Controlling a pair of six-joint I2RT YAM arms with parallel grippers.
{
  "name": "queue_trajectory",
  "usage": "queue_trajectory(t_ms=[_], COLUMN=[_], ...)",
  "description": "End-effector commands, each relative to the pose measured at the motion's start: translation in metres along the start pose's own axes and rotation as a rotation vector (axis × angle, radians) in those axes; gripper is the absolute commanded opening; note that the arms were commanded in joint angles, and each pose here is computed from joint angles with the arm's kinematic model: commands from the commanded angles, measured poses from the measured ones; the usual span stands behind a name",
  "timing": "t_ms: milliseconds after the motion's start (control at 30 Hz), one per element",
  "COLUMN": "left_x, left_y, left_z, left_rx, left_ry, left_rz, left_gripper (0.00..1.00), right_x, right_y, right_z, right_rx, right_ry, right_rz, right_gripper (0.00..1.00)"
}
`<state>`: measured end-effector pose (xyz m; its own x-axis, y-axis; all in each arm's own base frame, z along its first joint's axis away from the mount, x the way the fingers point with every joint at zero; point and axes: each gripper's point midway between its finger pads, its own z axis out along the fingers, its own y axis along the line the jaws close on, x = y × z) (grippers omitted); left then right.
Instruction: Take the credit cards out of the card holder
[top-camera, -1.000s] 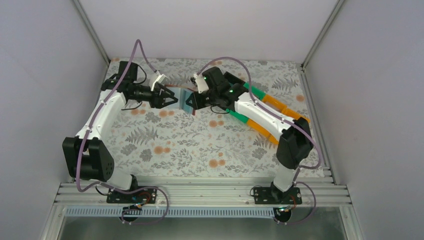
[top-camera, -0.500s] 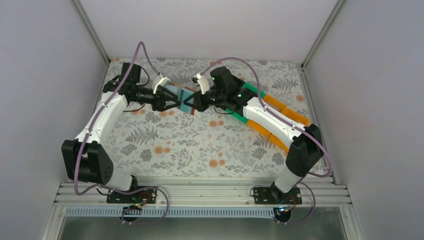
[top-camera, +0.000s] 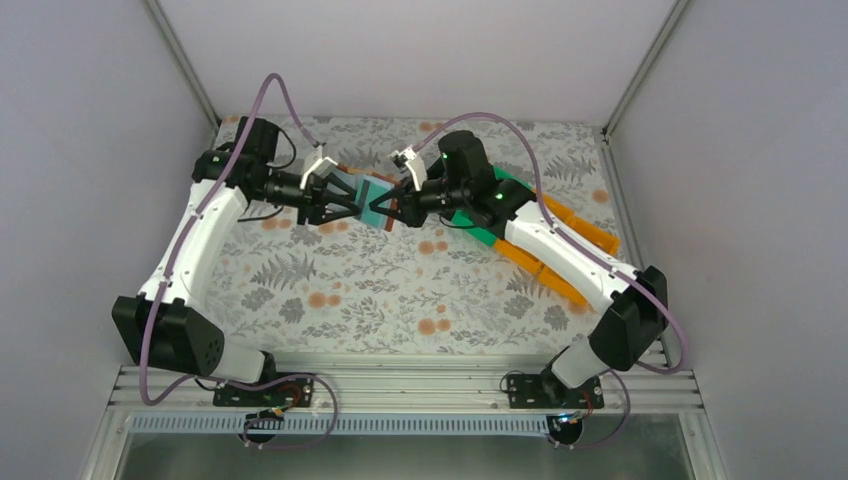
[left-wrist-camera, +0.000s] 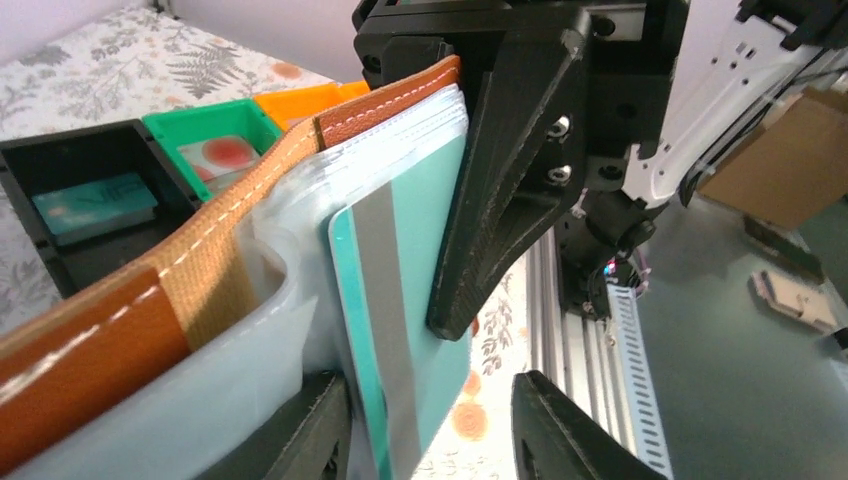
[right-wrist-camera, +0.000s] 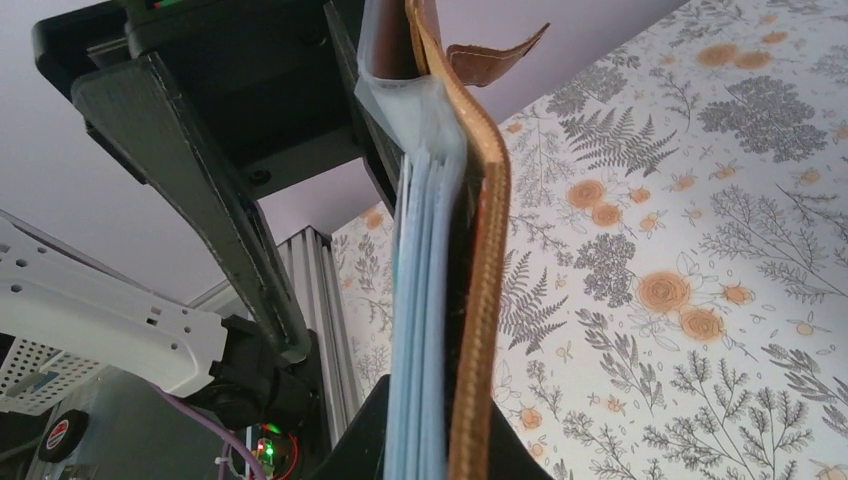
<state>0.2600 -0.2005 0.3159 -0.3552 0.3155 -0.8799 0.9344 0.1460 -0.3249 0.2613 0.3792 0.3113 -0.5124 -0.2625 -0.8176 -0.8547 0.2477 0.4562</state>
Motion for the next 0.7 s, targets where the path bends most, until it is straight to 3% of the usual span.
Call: queue_trajectory(t_ms=[0, 100, 167, 200, 333, 467, 667], left_x=[-0.017, -0.014, -0.014, -0.014, -0.018, -0.014, -0.013], left_y=[-0.047, -0.043, -0.044, -0.045, -0.047, -0.034, -0.021], left_z=[0.023, 0.032, 0.034, 0.035, 0.031, 0.023, 0.009], left_rx=[0.176, 0.151, 0.155, 0.159, 0.154, 0.096, 0.037], left_ry=[-0.037, -0.003, 0.003, 0.002, -0.001, 0.005, -0.015], left_rz=[0.079, 0.081, 0.081, 0.078, 0.089, 0.081, 0.071], left_gripper=[0.36, 0.23, 0.05, 0.03, 0.02, 0.02, 0.02], right_x=[-0.033, -0.039, -0.041, -0.041, -0.034, -0.021, -0.005], right_y=[0.039, 0.044, 0.045, 0.046, 0.048, 0.039, 0.024], right_z=[0.002, -0.001, -0.002, -0.003, -0.01, -0.014, -0.015], right_rx=[-0.137, -0.151, -0.148, -0.145, -0.131, -0.083, -0.061], right_ry=[-0.109, -0.129, -0.132, -0.132, -0.126, -0.117, -0.092], right_rz=[-0.157, -0.172, -0.178, -0.18, -0.195, -0.195, -0.16], right_gripper=[0.04, 0.04, 0.04, 0.04, 0.05, 0.14, 0.2])
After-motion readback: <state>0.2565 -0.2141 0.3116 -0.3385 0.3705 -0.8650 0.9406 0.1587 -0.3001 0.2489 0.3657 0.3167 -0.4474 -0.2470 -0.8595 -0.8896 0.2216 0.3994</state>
